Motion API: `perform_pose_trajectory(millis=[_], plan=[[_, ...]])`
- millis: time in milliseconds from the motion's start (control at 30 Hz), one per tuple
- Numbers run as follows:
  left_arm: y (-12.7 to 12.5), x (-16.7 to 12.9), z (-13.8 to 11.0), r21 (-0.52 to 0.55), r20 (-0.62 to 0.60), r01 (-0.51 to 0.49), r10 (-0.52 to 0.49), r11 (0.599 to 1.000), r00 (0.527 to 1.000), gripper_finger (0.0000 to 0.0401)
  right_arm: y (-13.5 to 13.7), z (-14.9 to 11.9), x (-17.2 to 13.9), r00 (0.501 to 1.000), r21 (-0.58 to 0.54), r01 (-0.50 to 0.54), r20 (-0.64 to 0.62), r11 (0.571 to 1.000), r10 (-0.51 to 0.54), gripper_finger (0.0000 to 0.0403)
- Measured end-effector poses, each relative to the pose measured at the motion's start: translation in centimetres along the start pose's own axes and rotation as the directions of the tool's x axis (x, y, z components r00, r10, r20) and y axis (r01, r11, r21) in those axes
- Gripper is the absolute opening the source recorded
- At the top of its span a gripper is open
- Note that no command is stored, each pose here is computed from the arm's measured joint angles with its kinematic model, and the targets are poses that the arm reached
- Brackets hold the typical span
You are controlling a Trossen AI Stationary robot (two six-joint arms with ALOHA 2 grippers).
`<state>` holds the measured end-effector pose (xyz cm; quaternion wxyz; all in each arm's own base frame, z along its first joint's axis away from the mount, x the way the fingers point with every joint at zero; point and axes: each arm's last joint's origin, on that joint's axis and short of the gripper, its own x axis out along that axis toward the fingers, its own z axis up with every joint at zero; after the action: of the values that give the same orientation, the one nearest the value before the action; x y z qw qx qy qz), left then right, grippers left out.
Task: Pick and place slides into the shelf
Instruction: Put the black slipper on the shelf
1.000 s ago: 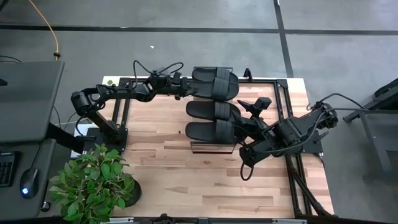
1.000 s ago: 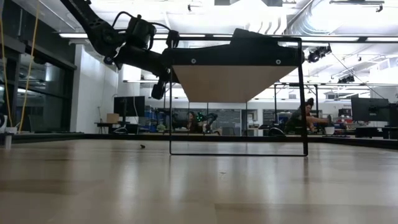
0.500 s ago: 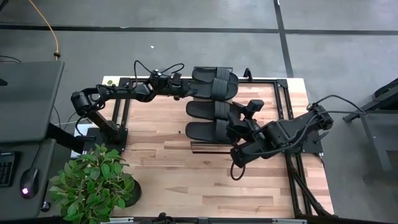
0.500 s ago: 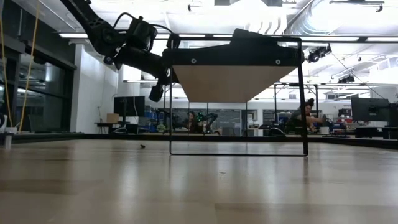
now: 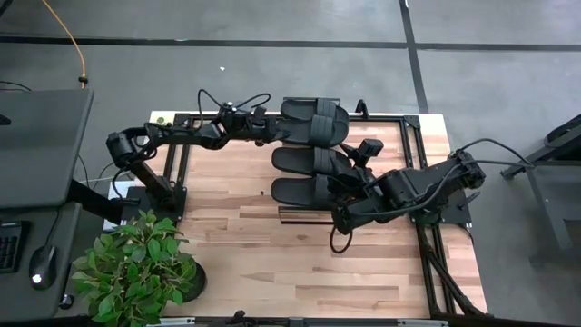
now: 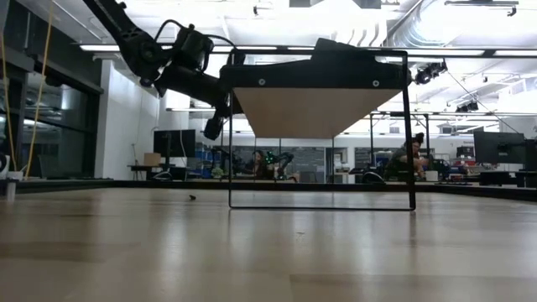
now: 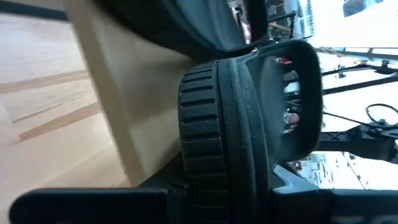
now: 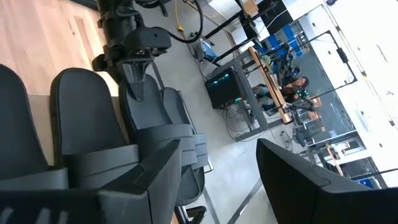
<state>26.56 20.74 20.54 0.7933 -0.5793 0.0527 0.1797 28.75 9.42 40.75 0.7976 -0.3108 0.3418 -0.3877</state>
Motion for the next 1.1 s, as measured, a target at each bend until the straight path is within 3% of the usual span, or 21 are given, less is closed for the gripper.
perform_pose_trajectory(millis=[167, 400, 833, 1100], plan=[[1.1, 0.9, -0.4, -0.008, -0.030, -0.017, 0.017, 1.000, 0.999, 0.0067, 0.0, 0.0, 0.1, 1.000, 0.008, -0.005, -0.003, 1.000, 0.005, 0.0200], [0.9, 1.2, -0.2, 0.050, -0.034, 0.044, -0.042, 0.998, 0.999, 0.0079, 0.1, 0.0, 0.0, 1.000, 0.021, -0.025, -0.009, 0.999, 0.025, 0.0200], [0.3, 1.3, -0.1, 0.096, -0.076, 0.091, -0.084, 0.991, 0.994, 0.0253, 0.1, 0.0, 0.1, 1.000, 0.020, -0.025, -0.010, 0.999, 0.026, 0.0200], [0.0, 1.2, -0.1, 0.120, -0.099, 0.130, -0.118, 0.984, 0.988, 0.0304, -0.1, 0.0, 0.4, 1.000, 0.032, -0.012, -0.020, 0.999, 0.012, 0.0200]])
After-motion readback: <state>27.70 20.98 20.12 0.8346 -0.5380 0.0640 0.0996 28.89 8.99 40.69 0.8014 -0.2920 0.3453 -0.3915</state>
